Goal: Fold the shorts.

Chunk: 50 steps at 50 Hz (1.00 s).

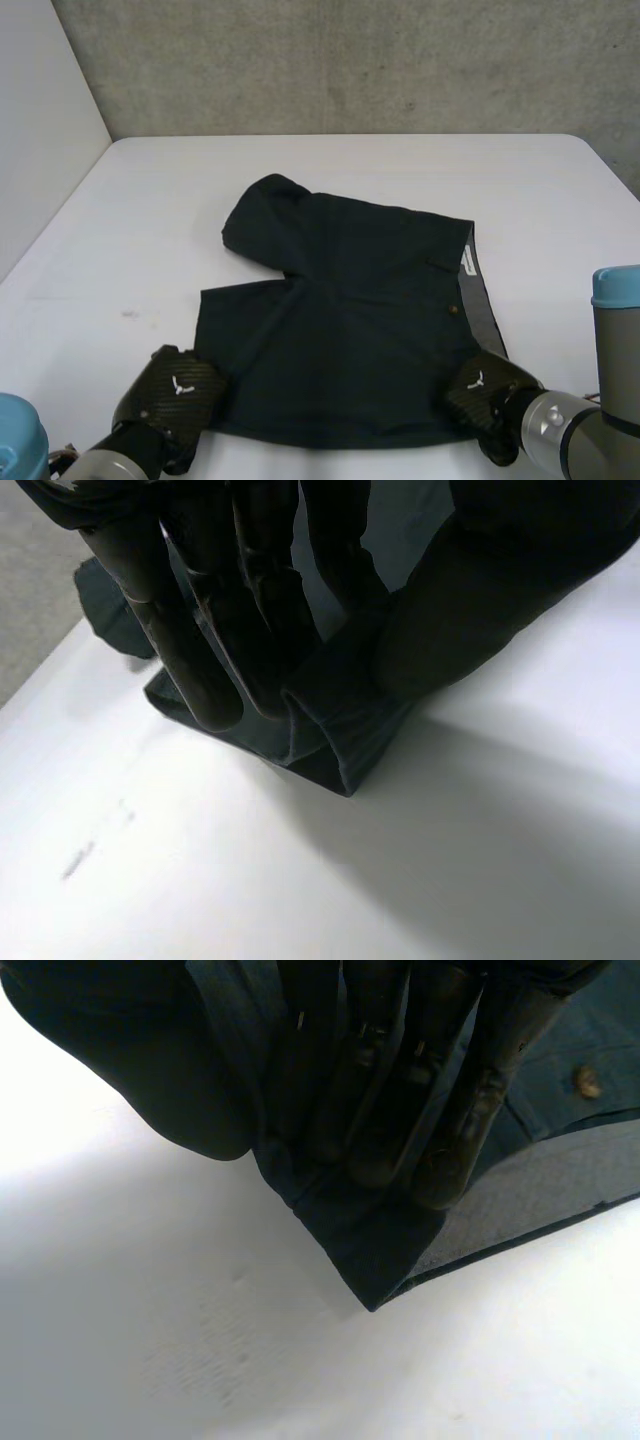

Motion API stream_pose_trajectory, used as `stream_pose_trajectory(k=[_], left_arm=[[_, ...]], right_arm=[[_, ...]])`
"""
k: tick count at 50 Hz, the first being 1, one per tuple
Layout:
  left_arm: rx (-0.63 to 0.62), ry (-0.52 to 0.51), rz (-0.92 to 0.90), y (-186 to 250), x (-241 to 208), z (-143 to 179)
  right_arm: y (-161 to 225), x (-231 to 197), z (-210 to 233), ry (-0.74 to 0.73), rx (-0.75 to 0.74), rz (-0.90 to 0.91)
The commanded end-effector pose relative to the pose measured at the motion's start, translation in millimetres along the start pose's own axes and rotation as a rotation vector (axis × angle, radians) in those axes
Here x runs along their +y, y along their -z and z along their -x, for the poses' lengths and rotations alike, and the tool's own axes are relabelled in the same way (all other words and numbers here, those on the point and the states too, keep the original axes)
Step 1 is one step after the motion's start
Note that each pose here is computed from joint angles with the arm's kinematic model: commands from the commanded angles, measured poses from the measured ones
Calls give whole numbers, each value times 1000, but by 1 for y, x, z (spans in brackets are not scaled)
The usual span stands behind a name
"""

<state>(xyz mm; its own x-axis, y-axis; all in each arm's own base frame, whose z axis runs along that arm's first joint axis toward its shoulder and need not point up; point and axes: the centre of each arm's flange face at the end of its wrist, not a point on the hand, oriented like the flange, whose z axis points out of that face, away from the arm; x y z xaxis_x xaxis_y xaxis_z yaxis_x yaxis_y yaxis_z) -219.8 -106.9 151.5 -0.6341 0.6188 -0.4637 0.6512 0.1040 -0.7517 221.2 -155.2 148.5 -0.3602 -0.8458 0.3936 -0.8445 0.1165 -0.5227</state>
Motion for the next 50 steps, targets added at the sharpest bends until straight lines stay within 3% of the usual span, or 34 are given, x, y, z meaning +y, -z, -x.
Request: stream_pose_trajectory(k=[1,6,12,15,21,32,50], left_arm=[[56,-54,5,8,-2,-9],[-10,-31,-88,-4,-31,8],[-218,37,-282,-41,-76,66],[-258,48,-375,-66,-87,89],[-184,38,-478,-125,-91,96],[-140,73,-396,-220,-62,101],[-83,85,-326,-257,-47,89]], right_arm=[[10,7,5,19,-51,54],[10,4,-4,11,-23,16],[8,2,-6,8,-22,-11],[7,1,-7,9,-17,-31],[3,-2,-10,19,19,-67],[-2,-4,-14,24,52,-94],[-9,-5,-18,33,82,-117]])
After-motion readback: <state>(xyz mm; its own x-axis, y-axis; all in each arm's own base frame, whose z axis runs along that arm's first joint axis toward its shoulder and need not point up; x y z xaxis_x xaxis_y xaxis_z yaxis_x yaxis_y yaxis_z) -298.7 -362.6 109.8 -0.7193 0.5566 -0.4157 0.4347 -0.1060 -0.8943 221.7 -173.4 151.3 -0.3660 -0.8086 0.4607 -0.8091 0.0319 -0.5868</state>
